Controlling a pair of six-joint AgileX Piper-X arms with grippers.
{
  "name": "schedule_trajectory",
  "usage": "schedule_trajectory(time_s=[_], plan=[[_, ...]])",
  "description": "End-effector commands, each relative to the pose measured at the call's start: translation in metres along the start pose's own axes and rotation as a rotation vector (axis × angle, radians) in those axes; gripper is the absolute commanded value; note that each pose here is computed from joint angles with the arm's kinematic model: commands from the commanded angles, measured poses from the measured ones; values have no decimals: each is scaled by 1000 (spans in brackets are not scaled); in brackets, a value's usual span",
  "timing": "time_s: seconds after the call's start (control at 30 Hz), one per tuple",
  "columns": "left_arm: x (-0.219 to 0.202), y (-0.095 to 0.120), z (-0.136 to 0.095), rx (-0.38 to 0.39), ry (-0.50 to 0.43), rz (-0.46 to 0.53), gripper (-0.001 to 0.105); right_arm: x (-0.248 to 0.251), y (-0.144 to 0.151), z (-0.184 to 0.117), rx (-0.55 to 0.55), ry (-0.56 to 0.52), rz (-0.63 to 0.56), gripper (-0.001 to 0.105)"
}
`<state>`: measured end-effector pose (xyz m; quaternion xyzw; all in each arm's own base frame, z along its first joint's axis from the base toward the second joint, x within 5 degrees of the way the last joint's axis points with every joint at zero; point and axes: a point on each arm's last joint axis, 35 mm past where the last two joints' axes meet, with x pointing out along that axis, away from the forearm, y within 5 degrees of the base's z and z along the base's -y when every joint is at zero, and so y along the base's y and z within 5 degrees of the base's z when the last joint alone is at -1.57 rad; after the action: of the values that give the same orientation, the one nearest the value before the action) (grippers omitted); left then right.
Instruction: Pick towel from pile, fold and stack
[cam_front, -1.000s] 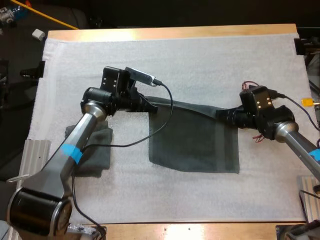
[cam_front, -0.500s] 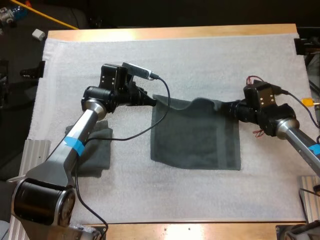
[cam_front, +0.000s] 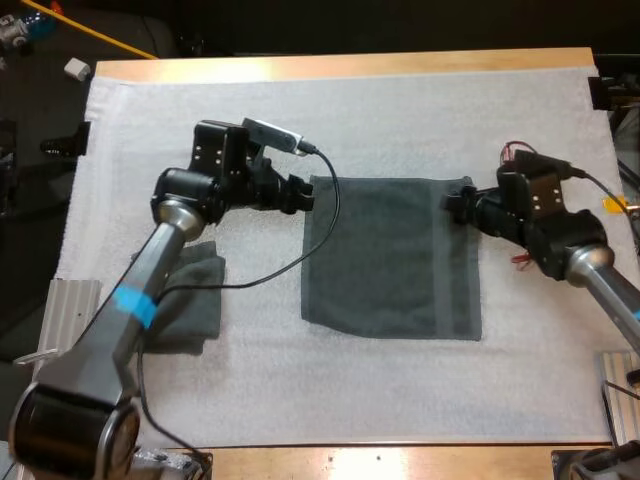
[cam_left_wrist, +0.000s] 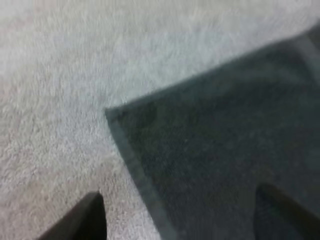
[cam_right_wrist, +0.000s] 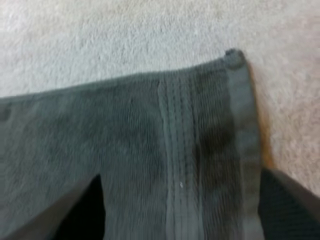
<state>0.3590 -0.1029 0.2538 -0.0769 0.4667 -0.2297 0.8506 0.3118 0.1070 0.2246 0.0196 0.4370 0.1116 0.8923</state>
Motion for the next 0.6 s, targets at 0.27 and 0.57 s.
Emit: schedule_trajectory(time_s=[0.27,0.57], plan=[[-69,-25,-7,9,3,0,60,-66,0,-4,-59,24,-5,64],[-141,-47,-30,9,-14,-2,60,-136,-3,-22,-81,25,-2,64]])
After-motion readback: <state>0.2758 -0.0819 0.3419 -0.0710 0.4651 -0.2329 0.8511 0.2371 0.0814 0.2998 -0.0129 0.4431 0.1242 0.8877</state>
